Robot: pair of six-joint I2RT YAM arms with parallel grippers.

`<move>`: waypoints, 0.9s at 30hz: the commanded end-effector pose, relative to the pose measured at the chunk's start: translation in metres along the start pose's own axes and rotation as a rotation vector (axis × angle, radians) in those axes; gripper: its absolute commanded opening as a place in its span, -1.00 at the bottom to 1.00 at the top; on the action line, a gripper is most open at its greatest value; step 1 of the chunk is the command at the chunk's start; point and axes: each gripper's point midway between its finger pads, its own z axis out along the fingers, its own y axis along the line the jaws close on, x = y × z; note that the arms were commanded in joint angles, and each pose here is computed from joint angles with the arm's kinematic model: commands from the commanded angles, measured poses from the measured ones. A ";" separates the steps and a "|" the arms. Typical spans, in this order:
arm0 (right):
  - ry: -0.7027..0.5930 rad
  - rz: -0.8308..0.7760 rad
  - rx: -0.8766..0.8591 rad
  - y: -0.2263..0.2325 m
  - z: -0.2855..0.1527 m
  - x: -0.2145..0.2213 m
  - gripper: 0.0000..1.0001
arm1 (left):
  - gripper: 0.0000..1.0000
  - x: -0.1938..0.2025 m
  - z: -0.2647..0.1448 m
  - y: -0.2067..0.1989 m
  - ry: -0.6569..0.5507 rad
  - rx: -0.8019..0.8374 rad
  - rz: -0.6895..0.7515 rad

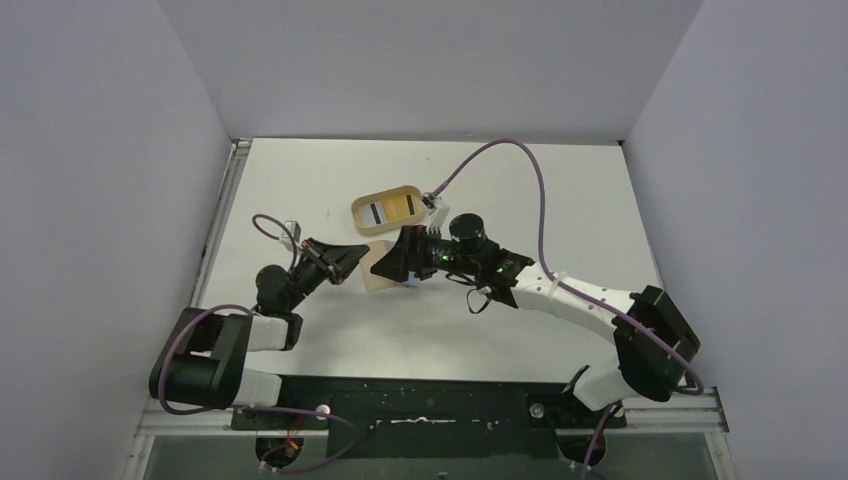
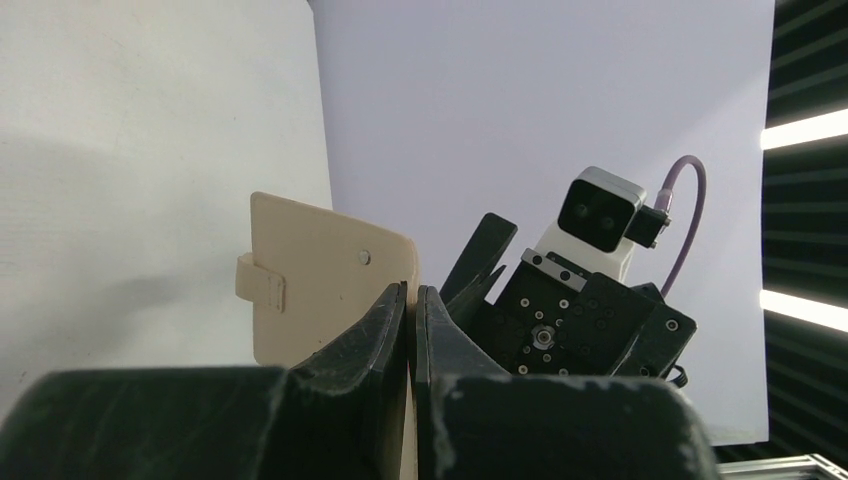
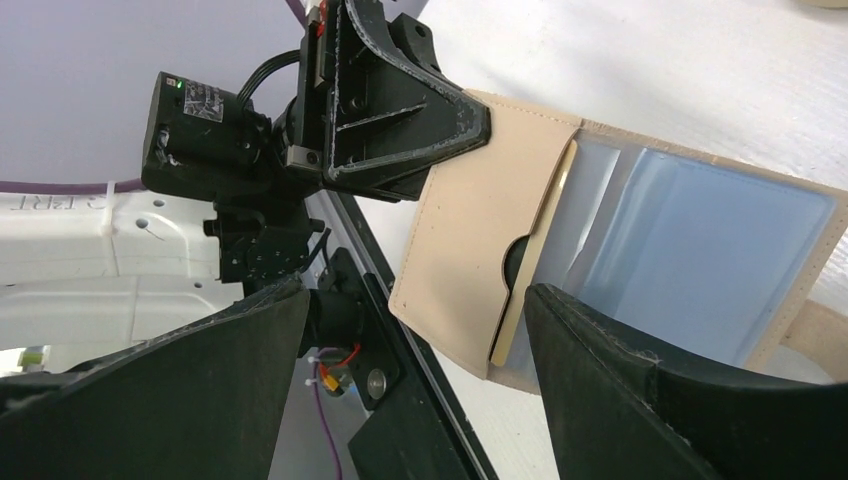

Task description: Take the credit cards out of the card holder

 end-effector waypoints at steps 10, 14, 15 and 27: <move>-0.058 0.029 -0.108 0.020 0.005 -0.014 0.63 | -1.00 -0.002 -0.005 -0.027 -0.004 0.097 0.049; -0.061 0.039 -0.100 0.015 0.007 -0.010 0.63 | -1.00 -0.003 -0.006 -0.030 -0.006 0.103 0.046; -0.062 0.041 -0.099 0.014 0.008 -0.010 0.62 | -1.00 -0.003 -0.006 -0.030 -0.008 0.104 0.046; -0.057 0.051 -0.136 0.022 0.010 -0.009 0.62 | -1.00 -0.005 -0.008 -0.031 -0.015 0.106 0.044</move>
